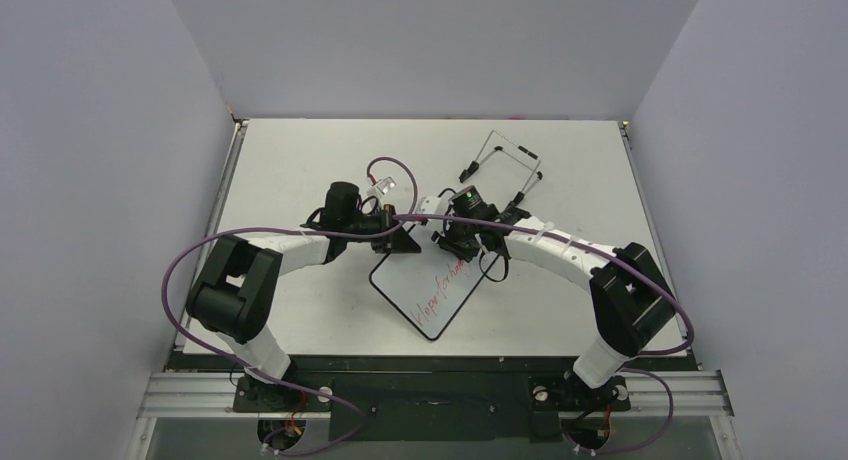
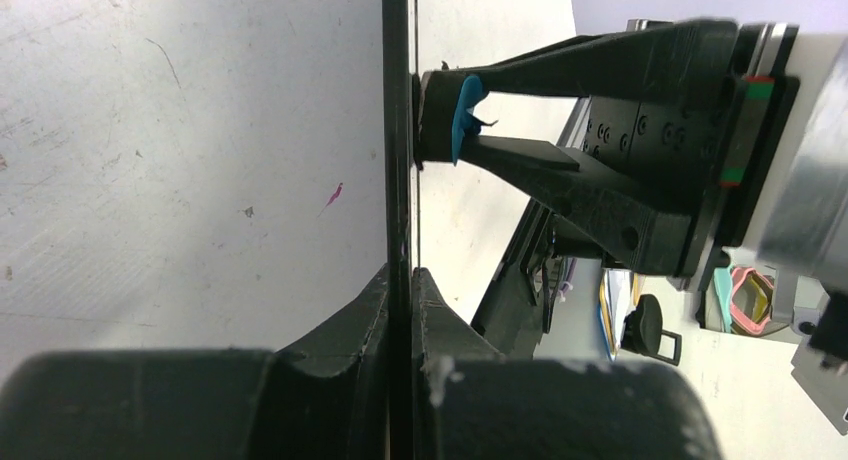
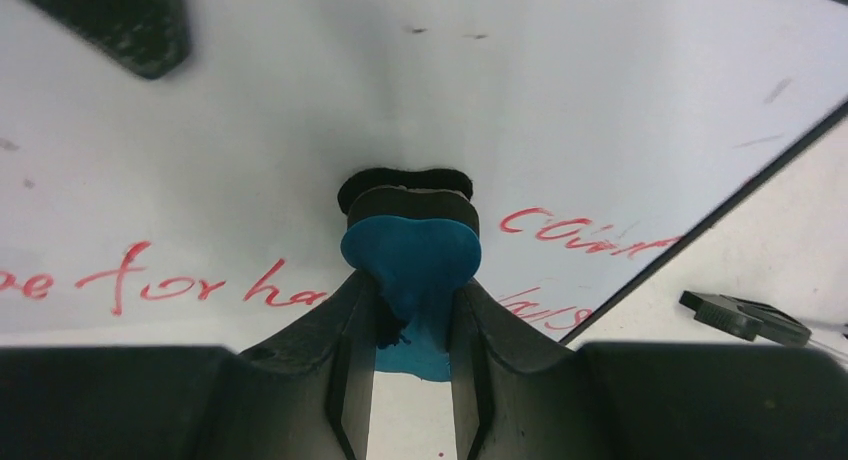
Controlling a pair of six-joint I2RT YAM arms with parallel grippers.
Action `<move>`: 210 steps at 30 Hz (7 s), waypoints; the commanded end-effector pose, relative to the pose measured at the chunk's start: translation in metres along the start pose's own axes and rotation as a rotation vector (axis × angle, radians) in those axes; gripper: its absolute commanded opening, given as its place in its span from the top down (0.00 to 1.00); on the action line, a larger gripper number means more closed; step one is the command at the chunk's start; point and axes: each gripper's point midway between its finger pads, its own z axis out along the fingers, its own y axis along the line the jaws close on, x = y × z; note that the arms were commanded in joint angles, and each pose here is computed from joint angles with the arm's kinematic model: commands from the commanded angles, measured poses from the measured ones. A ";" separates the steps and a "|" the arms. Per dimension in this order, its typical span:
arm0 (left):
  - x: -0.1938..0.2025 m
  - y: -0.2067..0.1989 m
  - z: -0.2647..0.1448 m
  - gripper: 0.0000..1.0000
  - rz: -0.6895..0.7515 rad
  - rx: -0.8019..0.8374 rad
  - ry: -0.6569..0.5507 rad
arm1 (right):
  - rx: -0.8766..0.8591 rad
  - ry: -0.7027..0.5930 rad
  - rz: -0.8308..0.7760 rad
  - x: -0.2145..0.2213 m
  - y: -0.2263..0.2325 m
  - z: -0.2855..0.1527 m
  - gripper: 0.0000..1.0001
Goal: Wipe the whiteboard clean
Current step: Erase the whiteboard at the center of the board.
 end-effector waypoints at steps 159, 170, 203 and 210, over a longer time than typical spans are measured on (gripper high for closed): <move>0.000 -0.035 0.004 1.00 0.132 0.098 0.036 | 0.335 0.022 0.556 0.026 -0.133 0.003 1.00; -0.006 -0.039 0.002 1.00 0.140 0.098 0.027 | 0.070 0.083 0.442 0.045 -0.090 -0.004 1.00; -0.005 -0.040 0.001 1.00 0.149 0.101 0.032 | 0.085 0.152 0.386 0.052 -0.084 -0.013 1.00; -0.006 -0.039 0.001 1.00 0.152 0.102 0.032 | 0.050 0.194 0.382 0.067 -0.070 -0.014 1.00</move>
